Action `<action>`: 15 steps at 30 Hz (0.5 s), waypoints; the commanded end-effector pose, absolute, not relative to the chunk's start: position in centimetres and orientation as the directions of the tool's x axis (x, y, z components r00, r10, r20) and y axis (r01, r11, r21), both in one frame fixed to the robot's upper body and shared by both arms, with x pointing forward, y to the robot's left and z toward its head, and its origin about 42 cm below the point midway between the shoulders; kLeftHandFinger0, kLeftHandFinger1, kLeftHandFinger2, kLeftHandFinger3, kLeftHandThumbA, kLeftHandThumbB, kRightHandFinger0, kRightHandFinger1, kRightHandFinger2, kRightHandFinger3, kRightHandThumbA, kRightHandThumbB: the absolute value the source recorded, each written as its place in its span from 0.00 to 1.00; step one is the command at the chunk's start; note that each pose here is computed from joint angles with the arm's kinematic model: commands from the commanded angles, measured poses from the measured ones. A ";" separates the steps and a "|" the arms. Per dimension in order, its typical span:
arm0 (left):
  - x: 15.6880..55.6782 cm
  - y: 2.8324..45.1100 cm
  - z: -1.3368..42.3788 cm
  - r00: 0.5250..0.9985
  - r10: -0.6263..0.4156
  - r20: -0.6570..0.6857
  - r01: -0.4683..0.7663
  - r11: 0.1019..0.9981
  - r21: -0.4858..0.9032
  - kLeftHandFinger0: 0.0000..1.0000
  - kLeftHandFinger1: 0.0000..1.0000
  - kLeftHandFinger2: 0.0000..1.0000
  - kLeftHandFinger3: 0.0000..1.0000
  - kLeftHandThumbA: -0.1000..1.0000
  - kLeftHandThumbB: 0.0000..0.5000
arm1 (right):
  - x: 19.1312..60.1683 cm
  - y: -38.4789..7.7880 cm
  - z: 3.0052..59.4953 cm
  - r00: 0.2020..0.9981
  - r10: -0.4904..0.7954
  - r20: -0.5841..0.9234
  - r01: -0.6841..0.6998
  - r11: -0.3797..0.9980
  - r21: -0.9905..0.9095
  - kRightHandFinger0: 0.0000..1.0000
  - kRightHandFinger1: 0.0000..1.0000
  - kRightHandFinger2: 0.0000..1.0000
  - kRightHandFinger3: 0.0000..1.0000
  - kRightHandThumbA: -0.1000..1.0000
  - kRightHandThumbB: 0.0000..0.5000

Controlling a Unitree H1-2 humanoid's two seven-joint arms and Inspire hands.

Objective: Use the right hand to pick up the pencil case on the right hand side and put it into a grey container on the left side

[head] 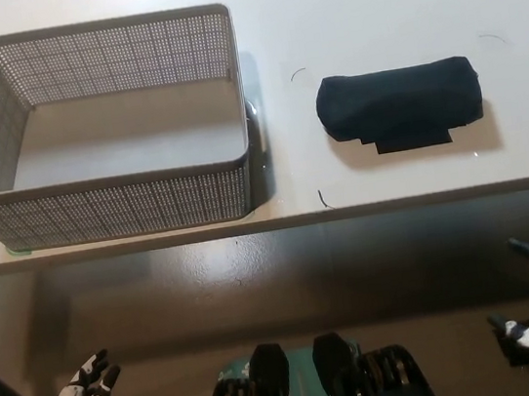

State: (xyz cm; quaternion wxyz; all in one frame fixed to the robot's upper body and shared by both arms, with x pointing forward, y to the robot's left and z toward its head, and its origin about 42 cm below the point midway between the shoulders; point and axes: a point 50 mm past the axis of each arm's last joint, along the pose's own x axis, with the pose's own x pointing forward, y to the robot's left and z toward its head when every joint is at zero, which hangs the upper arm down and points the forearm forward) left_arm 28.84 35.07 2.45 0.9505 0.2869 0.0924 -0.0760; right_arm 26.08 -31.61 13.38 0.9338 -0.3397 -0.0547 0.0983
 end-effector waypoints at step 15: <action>30.6 36.5 5.1 0.980 -0.148 -0.131 0.197 0.796 0.572 1.00 1.00 1.00 1.00 1.00 0.62 | 27.6 -34.2 34.1 0.885 0.246 0.394 0.265 0.431 -0.863 1.00 1.00 1.00 1.00 1.00 0.83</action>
